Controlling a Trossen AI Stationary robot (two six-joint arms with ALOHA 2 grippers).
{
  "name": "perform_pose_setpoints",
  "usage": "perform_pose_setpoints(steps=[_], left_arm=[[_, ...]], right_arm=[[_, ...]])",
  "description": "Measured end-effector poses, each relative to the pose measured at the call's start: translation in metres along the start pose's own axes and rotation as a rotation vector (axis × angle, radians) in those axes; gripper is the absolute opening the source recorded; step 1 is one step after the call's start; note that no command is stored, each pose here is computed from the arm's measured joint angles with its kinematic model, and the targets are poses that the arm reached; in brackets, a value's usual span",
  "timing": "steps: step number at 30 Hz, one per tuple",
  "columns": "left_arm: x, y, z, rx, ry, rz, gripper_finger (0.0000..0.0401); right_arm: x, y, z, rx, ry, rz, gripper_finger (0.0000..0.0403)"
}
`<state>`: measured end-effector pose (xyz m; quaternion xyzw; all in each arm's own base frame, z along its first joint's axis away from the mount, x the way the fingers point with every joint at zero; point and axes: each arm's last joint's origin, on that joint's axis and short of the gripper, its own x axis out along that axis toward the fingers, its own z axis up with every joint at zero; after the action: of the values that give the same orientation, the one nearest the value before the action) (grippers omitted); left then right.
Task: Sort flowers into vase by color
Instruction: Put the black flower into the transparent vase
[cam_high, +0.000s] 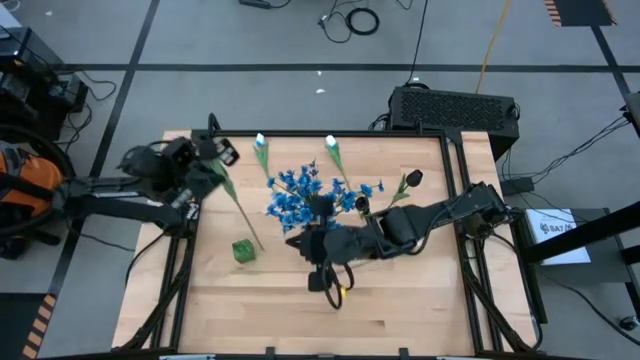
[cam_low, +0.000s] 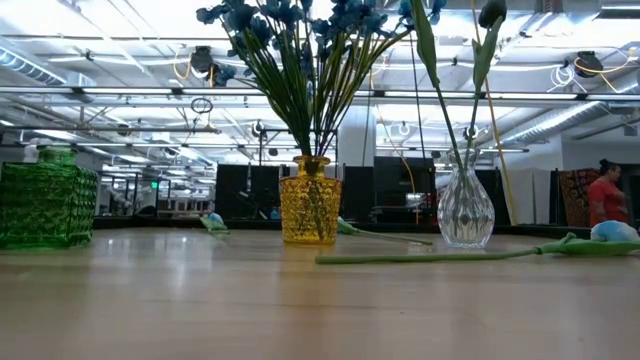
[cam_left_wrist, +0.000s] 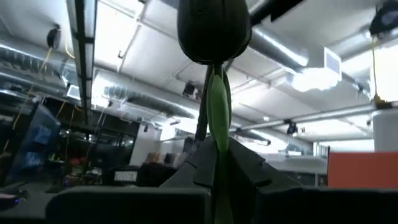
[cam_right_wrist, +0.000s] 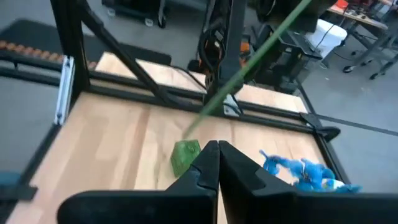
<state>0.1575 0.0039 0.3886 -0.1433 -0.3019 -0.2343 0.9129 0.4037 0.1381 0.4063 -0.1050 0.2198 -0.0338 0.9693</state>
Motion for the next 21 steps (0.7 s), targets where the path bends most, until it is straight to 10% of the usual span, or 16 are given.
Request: perform_pose_setpoints(steps=[8,21], left_arm=[[0.038,-0.008,-0.027,0.103,0.071,-0.042,0.0024],[0.057,-0.029,-0.055,0.329,0.092,0.019,0.0024]], right_arm=[[0.004,-0.012,0.007,0.082,-0.061,0.043,0.0016],[-0.014,-0.012,0.019,0.109,-0.145,0.060,0.0180]])
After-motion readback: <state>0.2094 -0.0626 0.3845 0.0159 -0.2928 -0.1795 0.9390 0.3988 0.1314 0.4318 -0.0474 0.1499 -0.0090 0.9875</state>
